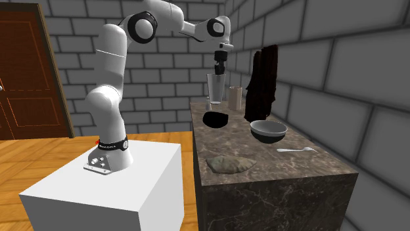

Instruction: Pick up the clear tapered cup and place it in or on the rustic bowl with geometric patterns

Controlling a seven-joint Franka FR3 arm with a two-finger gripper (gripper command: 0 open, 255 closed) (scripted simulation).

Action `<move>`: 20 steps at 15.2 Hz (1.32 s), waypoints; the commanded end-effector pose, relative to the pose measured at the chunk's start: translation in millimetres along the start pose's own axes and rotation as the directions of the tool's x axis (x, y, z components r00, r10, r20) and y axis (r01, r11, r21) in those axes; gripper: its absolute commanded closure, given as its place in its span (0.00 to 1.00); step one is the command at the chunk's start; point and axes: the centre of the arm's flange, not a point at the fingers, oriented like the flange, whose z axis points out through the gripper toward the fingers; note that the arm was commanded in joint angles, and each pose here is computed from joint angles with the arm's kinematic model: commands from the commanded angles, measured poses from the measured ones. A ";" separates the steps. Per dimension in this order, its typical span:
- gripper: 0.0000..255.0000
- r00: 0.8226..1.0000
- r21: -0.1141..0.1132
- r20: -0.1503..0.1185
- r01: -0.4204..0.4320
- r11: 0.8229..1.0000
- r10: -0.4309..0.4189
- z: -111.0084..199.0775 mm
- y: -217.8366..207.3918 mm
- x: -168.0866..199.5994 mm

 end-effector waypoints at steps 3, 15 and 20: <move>1.00 1.000 0.001 -0.001 0.000 1.000 0.000 21.1 -2.5 0.4; 1.00 1.000 0.001 -0.001 0.000 1.000 0.000 55.6 -7.3 0.6; 0.00 1.000 0.001 -0.001 0.000 1.000 0.000 55.6 -7.3 0.6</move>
